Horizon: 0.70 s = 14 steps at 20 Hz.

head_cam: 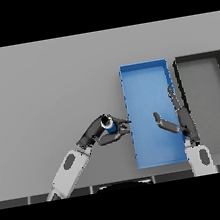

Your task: Pick up the blue pipe and place it into the blue bin.

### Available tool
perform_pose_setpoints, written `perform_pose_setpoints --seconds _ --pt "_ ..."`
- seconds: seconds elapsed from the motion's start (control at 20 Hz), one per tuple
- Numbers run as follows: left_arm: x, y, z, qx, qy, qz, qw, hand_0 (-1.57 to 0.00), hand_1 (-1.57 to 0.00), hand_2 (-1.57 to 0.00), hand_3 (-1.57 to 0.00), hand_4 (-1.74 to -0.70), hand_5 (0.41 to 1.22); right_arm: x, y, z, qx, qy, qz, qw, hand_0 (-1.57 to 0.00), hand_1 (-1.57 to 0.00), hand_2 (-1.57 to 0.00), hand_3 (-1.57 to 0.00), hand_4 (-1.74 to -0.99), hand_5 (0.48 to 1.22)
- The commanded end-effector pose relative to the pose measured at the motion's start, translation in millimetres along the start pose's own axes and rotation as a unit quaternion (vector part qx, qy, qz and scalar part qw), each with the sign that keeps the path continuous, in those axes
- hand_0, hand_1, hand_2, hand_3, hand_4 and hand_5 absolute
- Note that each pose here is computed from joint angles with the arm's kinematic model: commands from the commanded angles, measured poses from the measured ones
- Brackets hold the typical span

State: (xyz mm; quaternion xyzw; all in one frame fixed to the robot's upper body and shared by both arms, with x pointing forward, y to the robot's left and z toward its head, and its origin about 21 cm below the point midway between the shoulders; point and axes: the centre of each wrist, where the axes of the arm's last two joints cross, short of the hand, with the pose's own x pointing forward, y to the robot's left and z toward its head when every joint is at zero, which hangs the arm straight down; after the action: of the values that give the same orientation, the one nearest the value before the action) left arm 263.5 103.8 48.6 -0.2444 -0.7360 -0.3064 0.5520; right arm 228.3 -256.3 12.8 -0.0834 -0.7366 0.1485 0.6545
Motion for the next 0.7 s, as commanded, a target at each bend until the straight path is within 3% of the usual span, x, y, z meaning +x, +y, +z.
perform_pose_setpoints --seconds 0.0,0.2,0.3,0.45,0.55,0.65 --pt "0.2 -2.0 3.6 -0.002 0.002 -0.001 1.0 -1.57 -1.57 -1.57 -1.57 -1.47 1.22 -1.0 -0.4 -0.2 -0.001 -0.001 0.002 1.0 0.0 0.0 0.0 0.0 -1.151 0.643" --pt "-1.0 2.1 0.5 0.002 0.009 -0.002 1.0 -1.57 -1.57 -1.57 -1.57 -1.47 1.22 4.0 5.2 18.4 -0.029 -0.008 0.024 0.999 0.0 0.0 0.0 0.0 -1.138 0.643" --pt "-3.1 3.7 3.1 -0.001 0.012 -0.003 1.0 -1.57 -1.57 -1.57 -1.57 -1.47 1.22 7.3 7.0 32.5 -0.052 -0.006 0.041 0.998 0.0 0.0 0.0 0.0 -1.188 0.643" --pt "-1.0 -0.2 1.1 -0.007 0.005 -0.004 1.0 -1.57 -1.57 -1.57 -1.57 -1.47 1.22 18.3 6.9 38.1 -0.06 -0.017 0.042 0.997 0.0 0.0 -0.02 0.0 -1.187 0.642" --pt "-0.2 -1.1 -0.9 -0.011 0.007 -0.005 1.0 -1.57 -1.57 -1.57 -1.57 -1.47 1.221 30.8 4.1 36.3 -0.025 -0.06 -0.034 0.997 0.0 -0.01 -0.07 0.0 -1.198 0.641" --pt "0.3 -3.0 -1.6 -0.011 0.005 -0.001 1.0 -1.57 -1.57 -1.57 -1.57 -1.47 1.221 50.6 -3.6 28.1 0.039 -0.063 -0.081 0.994 0.0 -0.03 -0.11 0.0 -1.209 0.609"
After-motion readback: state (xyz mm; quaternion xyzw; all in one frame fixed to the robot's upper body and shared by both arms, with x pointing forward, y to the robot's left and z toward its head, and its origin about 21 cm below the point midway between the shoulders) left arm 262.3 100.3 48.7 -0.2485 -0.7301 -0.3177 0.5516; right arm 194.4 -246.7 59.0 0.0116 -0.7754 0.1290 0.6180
